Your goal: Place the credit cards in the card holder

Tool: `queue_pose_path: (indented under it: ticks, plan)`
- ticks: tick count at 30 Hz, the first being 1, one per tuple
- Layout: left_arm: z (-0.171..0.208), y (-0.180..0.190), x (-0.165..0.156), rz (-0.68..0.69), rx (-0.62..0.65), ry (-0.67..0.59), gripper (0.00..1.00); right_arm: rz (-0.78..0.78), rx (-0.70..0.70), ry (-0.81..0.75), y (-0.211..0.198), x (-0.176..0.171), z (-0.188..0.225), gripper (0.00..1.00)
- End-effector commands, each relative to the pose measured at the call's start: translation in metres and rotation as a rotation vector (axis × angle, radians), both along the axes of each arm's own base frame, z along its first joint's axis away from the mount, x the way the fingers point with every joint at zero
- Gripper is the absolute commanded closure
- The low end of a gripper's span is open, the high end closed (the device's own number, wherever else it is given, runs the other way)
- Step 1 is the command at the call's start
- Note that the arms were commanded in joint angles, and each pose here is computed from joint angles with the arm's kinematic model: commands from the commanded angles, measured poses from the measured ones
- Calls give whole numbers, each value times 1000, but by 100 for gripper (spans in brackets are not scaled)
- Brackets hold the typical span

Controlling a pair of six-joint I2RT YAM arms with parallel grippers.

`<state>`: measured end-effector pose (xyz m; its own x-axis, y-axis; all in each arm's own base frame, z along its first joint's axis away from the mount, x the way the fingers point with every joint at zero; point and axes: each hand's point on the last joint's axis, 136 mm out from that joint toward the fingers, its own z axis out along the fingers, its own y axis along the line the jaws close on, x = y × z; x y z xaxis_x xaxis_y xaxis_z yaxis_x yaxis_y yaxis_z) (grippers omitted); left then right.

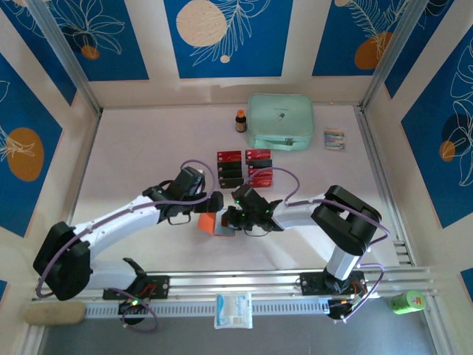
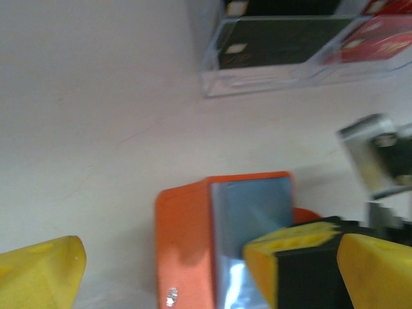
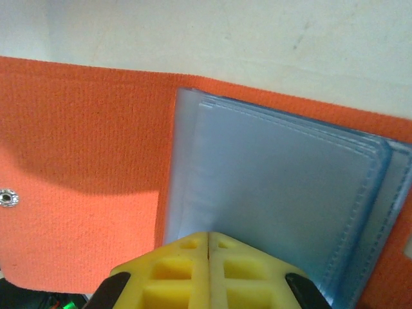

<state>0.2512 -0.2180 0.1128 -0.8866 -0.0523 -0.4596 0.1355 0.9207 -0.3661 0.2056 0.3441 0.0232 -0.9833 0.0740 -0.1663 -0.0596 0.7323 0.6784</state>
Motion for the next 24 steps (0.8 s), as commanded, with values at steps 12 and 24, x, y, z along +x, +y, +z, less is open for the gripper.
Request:
queue_pose_path:
  ticks: [12, 24]
  plan:
    - [36, -55, -3, 35, -471, 69, 0, -6, -27, 20, -4, -6, -10, 100]
    - [-12, -38, -12, 96, -396, 108, 0, -4, -26, 23, -4, -5, -10, 100]
